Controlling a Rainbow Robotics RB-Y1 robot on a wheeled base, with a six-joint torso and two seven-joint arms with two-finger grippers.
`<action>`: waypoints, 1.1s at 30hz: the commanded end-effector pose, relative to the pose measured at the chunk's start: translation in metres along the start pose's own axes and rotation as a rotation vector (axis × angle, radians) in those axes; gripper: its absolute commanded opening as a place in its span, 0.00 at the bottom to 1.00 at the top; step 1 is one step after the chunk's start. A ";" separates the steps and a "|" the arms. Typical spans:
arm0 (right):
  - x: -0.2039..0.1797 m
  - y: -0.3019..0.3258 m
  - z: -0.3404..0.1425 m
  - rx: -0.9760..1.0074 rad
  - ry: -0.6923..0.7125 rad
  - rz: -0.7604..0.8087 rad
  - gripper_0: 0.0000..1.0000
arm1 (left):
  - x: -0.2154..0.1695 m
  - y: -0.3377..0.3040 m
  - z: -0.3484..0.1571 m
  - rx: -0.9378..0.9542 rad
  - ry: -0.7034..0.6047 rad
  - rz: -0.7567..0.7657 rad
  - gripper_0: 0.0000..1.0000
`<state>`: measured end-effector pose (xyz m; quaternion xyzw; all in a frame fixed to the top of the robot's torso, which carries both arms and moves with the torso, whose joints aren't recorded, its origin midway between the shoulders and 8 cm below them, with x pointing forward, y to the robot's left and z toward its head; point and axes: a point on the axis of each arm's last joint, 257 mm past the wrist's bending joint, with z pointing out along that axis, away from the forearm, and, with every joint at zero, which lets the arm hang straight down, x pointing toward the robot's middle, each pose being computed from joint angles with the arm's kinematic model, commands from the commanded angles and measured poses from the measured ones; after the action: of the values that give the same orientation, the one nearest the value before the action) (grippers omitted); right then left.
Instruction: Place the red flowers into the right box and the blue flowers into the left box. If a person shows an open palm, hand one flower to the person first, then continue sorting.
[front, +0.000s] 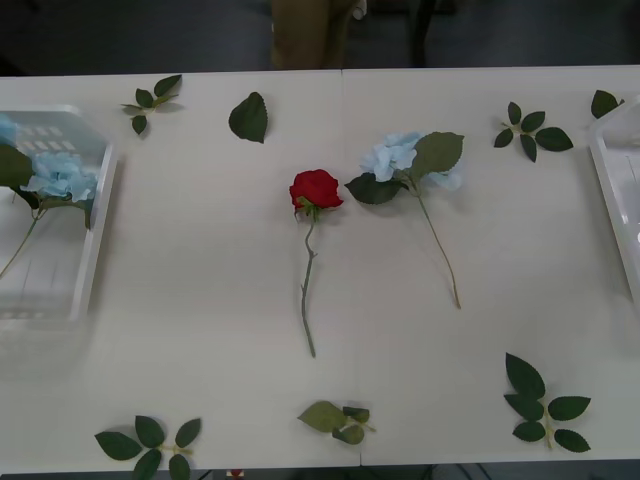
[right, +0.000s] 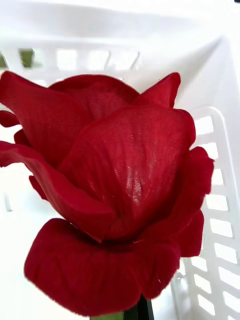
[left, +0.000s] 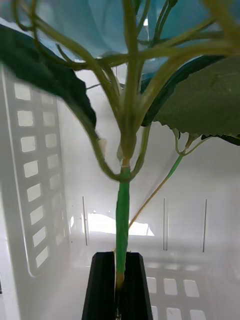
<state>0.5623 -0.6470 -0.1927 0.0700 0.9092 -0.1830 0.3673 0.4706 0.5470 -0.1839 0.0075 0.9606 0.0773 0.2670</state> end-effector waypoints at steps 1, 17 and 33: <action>-0.009 -0.011 -0.003 0.022 -0.027 -0.024 0.01 | -0.002 0.009 0.000 -0.037 -0.012 0.035 0.12; -0.002 0.065 -0.034 -0.298 0.105 0.209 0.80 | 0.002 0.006 0.003 -0.032 0.002 0.051 1.00; -0.019 0.284 -0.133 -0.512 0.132 0.201 1.00 | -0.043 -0.154 -0.013 0.230 0.089 0.016 1.00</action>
<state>0.5724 -0.3506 -0.1682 0.0835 0.9439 0.0914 0.3061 0.4692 0.4578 -0.2020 0.0527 0.9787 0.0137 0.1981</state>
